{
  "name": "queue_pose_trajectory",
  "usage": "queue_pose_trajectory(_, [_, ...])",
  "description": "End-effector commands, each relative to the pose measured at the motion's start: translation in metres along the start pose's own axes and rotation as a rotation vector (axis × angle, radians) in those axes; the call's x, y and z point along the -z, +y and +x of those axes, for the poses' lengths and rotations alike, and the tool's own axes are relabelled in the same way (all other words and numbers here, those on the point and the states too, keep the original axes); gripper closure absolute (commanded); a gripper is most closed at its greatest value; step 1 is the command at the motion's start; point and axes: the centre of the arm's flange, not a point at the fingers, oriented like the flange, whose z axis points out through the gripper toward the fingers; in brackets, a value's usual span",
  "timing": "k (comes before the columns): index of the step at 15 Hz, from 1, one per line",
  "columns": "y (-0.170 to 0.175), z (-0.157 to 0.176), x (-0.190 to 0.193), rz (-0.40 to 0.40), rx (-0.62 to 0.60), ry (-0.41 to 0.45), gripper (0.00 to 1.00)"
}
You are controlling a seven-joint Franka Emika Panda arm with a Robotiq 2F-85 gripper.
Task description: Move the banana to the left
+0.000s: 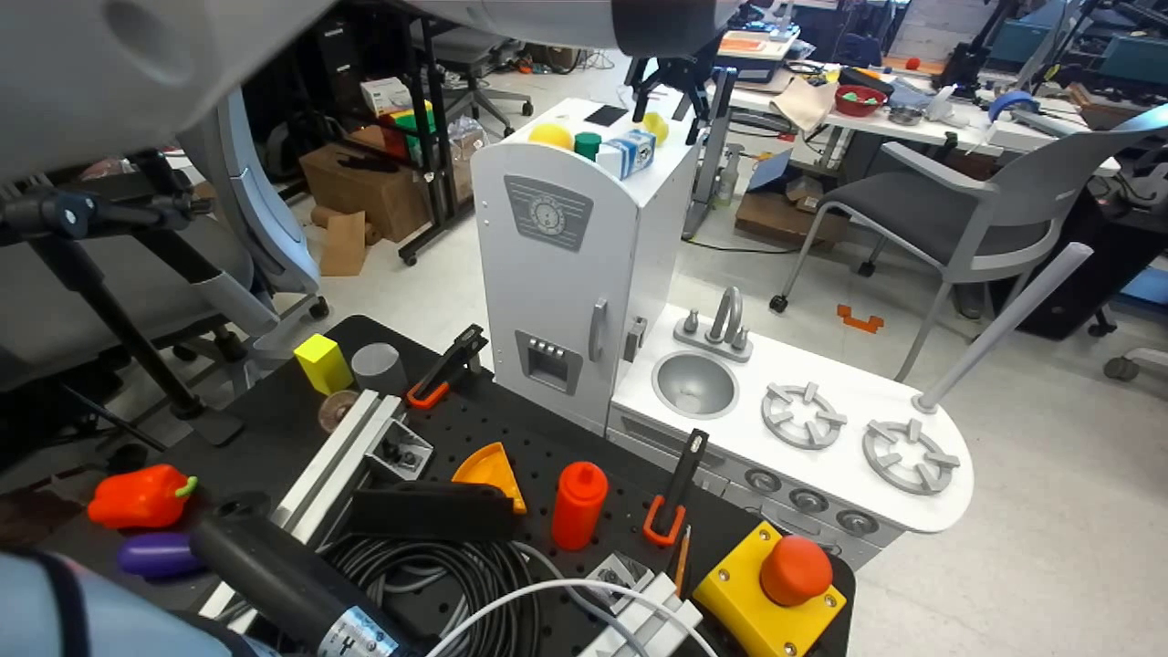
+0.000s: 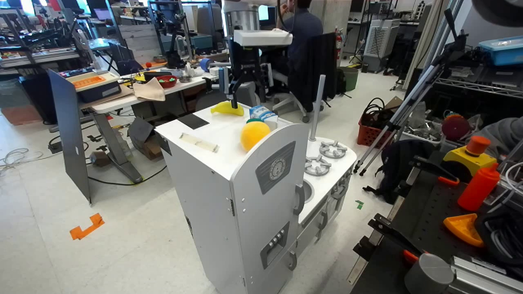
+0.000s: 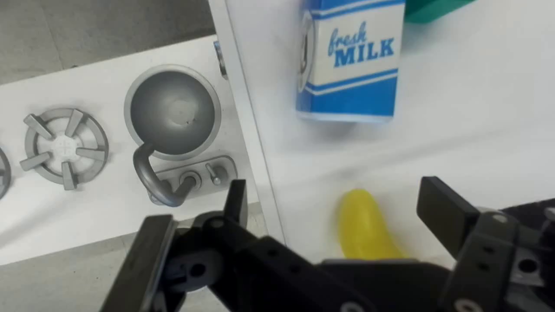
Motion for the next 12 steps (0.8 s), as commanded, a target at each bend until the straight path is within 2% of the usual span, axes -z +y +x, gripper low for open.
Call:
queue_pose_trajectory(1, [-0.023,0.074,0.005,0.009,0.033,0.088,0.00])
queue_pose_trajectory(7, [-0.028,0.089,-0.013,0.038,0.050,0.162,0.00])
queue_pose_trajectory(8, [-0.028,0.090,-0.013,0.028,0.045,0.162,0.25])
queue_pose_trajectory(10, [-0.026,0.090,-0.011,0.014,0.041,0.162,0.33])
queue_pose_trajectory(12, [-0.024,0.091,-0.009,0.005,0.040,0.166,0.50])
